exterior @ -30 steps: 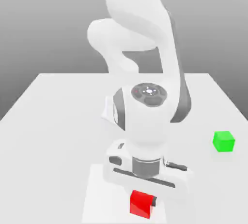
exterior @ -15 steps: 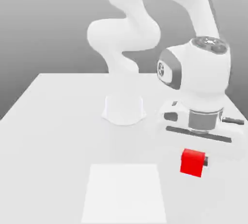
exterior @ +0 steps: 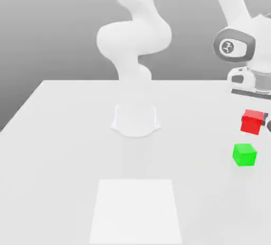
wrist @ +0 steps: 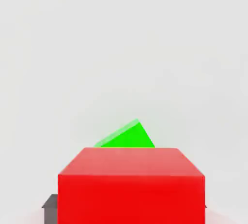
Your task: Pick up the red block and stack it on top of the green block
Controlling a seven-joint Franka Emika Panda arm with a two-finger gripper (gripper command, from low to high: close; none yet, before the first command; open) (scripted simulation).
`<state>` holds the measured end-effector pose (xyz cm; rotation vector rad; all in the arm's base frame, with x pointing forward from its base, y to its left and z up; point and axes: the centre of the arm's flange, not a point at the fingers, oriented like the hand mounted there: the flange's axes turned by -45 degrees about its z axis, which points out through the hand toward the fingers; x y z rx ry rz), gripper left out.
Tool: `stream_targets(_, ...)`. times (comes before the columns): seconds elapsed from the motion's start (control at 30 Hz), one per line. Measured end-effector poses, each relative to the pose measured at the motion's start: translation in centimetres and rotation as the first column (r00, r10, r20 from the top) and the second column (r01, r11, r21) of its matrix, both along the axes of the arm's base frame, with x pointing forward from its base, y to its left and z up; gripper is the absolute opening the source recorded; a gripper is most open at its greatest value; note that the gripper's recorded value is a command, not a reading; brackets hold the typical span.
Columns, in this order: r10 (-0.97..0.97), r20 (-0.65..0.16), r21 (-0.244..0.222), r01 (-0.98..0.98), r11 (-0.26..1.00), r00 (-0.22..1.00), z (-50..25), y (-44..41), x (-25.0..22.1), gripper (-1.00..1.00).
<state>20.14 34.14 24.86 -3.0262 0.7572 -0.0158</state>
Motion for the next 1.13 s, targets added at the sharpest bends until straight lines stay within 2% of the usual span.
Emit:
stream_targets(0.43,0.003,0.028,0.016,-0.004,1.000,1.000,-1.1,0.5,0.3,-1.00)
stream_targets(1.07,-0.001,-0.005,-0.013,0.001,1.000,1.000,-6.4,-0.2,0.0,-1.00)
stream_targets(1.1,-0.002,-0.010,-0.015,0.002,1.000,1.000,-6.8,-0.2,-0.1,1.00)
stream_targets(1.13,-0.002,-0.010,-0.015,0.002,1.000,1.000,-6.8,-0.2,-0.1,1.00)
